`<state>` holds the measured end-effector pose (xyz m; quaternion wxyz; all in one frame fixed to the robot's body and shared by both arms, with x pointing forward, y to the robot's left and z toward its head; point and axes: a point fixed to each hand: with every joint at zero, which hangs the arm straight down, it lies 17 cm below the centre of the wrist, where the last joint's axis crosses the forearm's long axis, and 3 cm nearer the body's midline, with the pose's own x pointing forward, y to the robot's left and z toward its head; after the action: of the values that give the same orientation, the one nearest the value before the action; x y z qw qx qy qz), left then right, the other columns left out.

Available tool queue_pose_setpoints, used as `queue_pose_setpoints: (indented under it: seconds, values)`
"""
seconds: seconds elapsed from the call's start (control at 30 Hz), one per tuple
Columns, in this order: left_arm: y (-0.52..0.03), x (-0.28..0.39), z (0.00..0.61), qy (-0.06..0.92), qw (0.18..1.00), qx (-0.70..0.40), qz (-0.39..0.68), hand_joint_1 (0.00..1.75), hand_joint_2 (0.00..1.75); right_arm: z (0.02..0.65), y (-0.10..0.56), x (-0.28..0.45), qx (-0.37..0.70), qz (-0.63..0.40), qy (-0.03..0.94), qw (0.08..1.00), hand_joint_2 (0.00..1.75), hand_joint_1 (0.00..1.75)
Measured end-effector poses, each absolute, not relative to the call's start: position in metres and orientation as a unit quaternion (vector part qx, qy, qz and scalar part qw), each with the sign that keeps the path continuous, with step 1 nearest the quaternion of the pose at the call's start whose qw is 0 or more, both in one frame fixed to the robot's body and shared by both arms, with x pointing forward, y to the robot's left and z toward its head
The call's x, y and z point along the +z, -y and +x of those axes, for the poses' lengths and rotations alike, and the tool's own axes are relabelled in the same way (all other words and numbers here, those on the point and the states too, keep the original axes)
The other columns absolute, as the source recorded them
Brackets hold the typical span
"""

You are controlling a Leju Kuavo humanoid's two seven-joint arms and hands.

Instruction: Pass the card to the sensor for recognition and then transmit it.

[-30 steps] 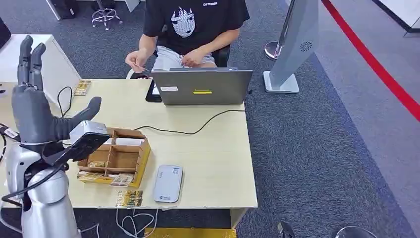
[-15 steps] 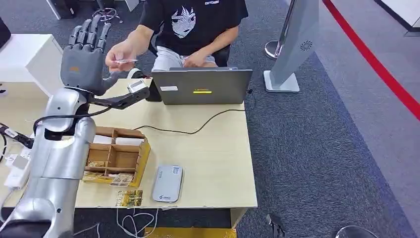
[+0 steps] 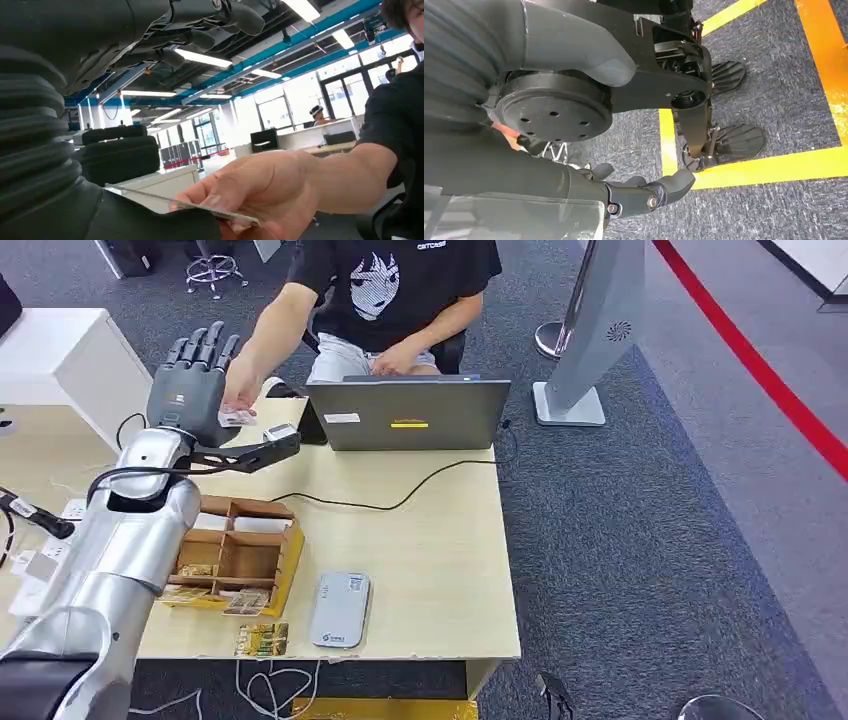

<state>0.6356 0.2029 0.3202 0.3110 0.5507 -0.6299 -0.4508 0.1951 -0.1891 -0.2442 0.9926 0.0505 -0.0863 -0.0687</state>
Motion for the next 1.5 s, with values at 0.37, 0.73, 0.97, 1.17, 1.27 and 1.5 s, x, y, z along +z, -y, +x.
queue_pose_setpoints:
  seconds: [0.37, 0.73, 0.97, 1.17, 1.27, 1.5]
  values:
    - [-0.204, 0.307, 0.638, 0.622, 0.32, -0.462, 0.545, 0.0, 1.75, 0.195, 0.189, -0.244, -0.069, 0.051, 0.086, 0.993, 1.75, 0.0]
    - [-0.191, 0.308, 0.636, 0.629, 0.306, -0.465, 0.542, 1.75, 1.75, 0.203, 0.191, -0.242, -0.068, 0.044, 0.09, 0.993, 1.75, 0.0]
    - [-0.183, 0.307, 0.633, 0.638, 0.294, -0.47, 0.534, 1.75, 1.75, 0.203, 0.186, -0.241, -0.057, 0.05, 0.089, 0.993, 1.75, 0.0]
    - [-0.179, 0.302, 0.631, 0.639, 0.295, -0.473, 0.529, 1.75, 1.75, 0.2, 0.186, -0.242, -0.054, 0.051, 0.087, 0.993, 1.75, 0.0]
    - [-0.179, 0.302, 0.631, 0.64, 0.295, -0.474, 0.529, 1.75, 1.75, 0.199, 0.186, -0.242, -0.053, 0.05, 0.087, 0.994, 1.75, 0.0]
    - [-0.172, 0.303, 0.63, 0.646, 0.286, -0.477, 0.523, 1.75, 1.75, 0.197, 0.186, -0.243, -0.053, 0.051, 0.087, 0.994, 1.75, 0.0]
